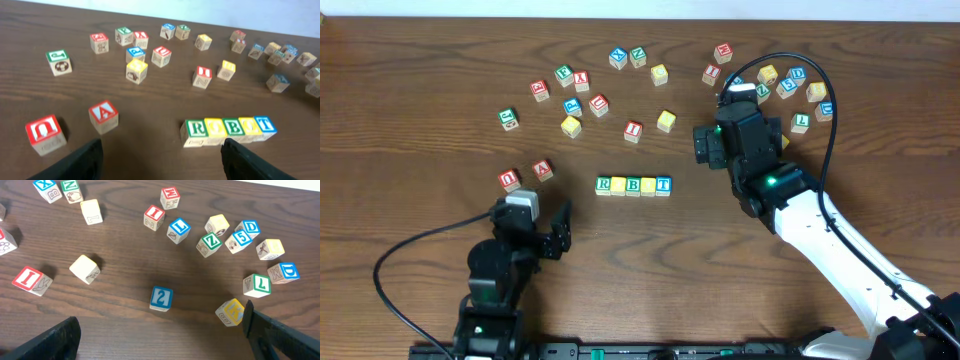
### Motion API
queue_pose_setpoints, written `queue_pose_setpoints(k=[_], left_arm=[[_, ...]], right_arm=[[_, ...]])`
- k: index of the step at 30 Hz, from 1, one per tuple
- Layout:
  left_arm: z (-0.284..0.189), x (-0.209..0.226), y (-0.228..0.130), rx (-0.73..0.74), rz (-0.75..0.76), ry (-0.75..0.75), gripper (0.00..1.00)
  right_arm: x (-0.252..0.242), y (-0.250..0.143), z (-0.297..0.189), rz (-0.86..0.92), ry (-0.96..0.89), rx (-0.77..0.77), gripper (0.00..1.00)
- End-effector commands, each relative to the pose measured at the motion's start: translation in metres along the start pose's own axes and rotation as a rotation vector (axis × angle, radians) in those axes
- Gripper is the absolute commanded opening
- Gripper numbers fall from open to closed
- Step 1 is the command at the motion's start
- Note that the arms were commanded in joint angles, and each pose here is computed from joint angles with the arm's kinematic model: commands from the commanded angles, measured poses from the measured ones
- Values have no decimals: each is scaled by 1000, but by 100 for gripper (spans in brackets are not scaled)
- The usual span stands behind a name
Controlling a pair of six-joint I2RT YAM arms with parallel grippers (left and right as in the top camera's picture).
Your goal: Spell out ROBOT
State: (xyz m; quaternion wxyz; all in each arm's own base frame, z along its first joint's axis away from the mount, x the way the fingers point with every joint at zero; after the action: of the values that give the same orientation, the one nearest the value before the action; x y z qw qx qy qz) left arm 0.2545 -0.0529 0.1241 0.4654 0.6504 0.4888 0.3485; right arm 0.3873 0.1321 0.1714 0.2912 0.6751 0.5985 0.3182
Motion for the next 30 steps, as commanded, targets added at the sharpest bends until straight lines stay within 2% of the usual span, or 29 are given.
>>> queue_pose_setpoints(k=[1, 12, 17, 30], left_arm=[[-2, -1, -9, -8, 17, -5, 74], [-8, -2, -25, -10, 17, 6, 74], [-12, -4, -46, 74, -2, -1, 74], [-15, -3, -30, 0, 12, 5, 75]], right_arm=[[-4, 12, -6, 9, -8, -32, 99], [-3, 12, -6, 9, -8, -32, 99], [-4, 12, -6, 9, -9, -32, 99], [-4, 12, -6, 8, -8, -32, 99]])
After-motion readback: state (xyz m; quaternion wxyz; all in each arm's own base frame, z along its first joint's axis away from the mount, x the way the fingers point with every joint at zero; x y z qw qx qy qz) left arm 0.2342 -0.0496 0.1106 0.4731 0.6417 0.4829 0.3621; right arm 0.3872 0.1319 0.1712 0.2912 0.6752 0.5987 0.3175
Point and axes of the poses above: each gripper's point midway between its finger pads, its own z axis out along the fingers, its own x axis along the line the jaws close on, y = z × x, the point moved 1 cm from there along -z, back along the fingers, and after that the axes turned 13 degrees about z, right-handed, at the moved point
